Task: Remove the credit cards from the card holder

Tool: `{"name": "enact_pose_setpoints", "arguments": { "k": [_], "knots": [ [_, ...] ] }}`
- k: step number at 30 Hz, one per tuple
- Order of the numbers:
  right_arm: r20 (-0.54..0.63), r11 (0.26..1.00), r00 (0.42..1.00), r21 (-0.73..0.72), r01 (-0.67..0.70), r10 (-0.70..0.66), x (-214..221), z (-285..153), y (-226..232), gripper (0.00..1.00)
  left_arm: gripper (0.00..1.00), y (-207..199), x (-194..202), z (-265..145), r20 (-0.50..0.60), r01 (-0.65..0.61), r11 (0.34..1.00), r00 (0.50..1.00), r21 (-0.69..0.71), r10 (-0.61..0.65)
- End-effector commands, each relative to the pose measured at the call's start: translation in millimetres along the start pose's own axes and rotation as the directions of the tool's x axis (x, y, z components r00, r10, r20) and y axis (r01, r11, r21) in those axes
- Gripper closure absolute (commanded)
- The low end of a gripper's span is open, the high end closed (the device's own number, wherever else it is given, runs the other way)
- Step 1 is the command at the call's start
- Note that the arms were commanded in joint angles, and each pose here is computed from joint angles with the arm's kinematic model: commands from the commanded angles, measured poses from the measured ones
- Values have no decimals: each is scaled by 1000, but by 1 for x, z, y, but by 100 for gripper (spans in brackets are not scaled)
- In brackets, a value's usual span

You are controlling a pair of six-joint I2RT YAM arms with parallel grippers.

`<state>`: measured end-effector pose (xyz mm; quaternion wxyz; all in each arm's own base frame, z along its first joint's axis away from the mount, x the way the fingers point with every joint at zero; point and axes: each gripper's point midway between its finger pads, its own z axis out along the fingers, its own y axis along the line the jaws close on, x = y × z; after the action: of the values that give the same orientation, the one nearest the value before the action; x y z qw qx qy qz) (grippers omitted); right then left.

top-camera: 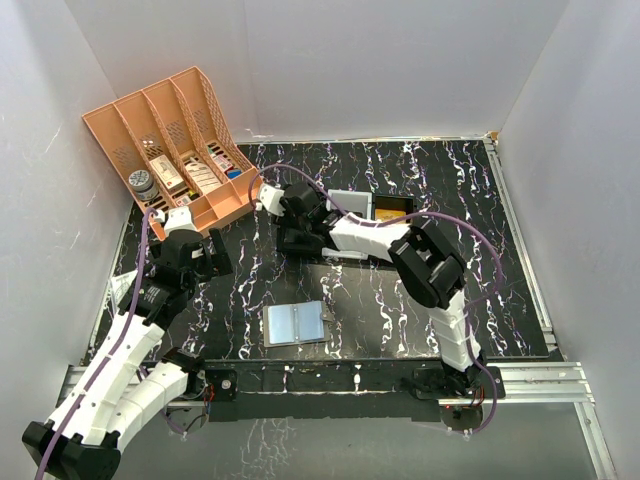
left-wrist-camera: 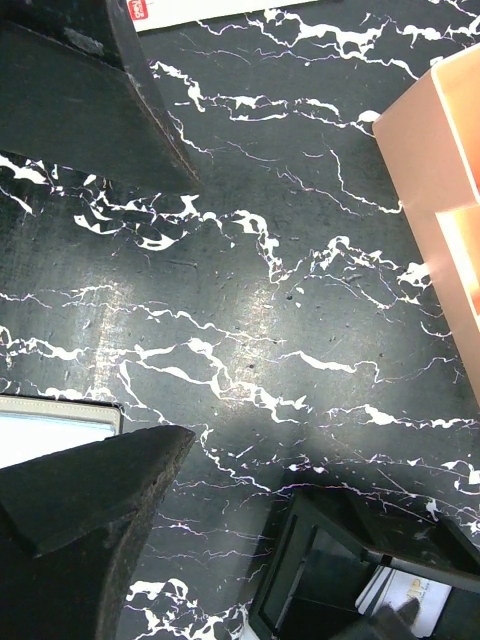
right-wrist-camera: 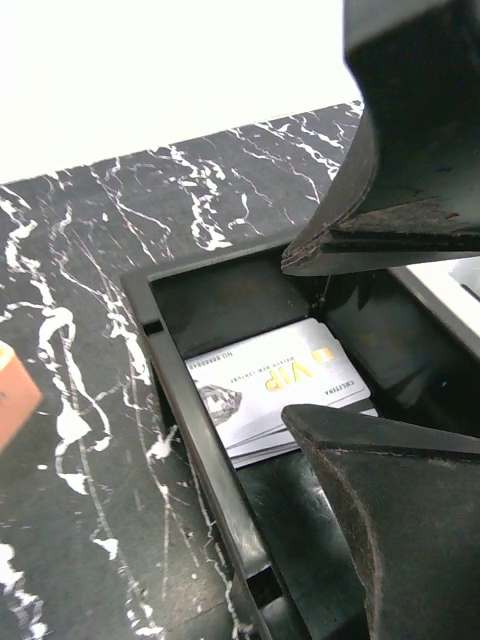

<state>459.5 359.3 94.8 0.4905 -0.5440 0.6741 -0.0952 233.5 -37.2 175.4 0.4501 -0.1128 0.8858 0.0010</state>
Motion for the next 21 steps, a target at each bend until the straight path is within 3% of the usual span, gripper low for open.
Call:
{"name": "enact_pose_setpoints", "arguments": {
  "k": [1, 4, 6, 7, 9, 12, 14, 17, 21],
  "knots": [
    [175, 986, 974, 55, -155, 143, -59, -39, -49, 47, 1, 2, -1, 0, 2, -5, 1000, 1000, -6, 5],
    [242, 953, 925, 11, -304, 292, -78, -64, -57, 44, 1, 3, -1, -1, 4, -5, 1000, 1000, -8, 5],
    [273, 892, 854, -35, -450, 442, -86, -86, -60, 32, 1, 4, -2, -1, 9, 0, 1000, 1000, -15, 0],
    [279, 837, 796, -62, -544, 538, -88, -96, -60, 25, 1, 5, -3, -2, 12, 3, 1000, 1000, -18, -2],
    [260, 703, 660, -124, -701, 704, -90, -120, -57, 23, 1, 6, -4, -3, 20, 8, 1000, 1000, -24, -7],
    [91, 454, 445, -212, -865, 891, -85, -148, -30, 24, 1, 8, -5, -4, 27, 14, 999, 1000, -33, -14],
    [-41, 326, 349, -271, -906, 936, -78, -162, 2, 25, 1, 11, -5, -5, 31, 18, 999, 999, -44, -17],
    [-181, 235, 272, -204, -950, 945, -54, -172, 45, 24, 1, 14, -6, -5, 36, 25, 998, 999, -65, -23],
    [-225, 231, 244, -85, -969, 943, -33, -190, 104, 24, 1, 19, -6, -6, 38, 33, 995, 999, -90, -30]
  ]
}}
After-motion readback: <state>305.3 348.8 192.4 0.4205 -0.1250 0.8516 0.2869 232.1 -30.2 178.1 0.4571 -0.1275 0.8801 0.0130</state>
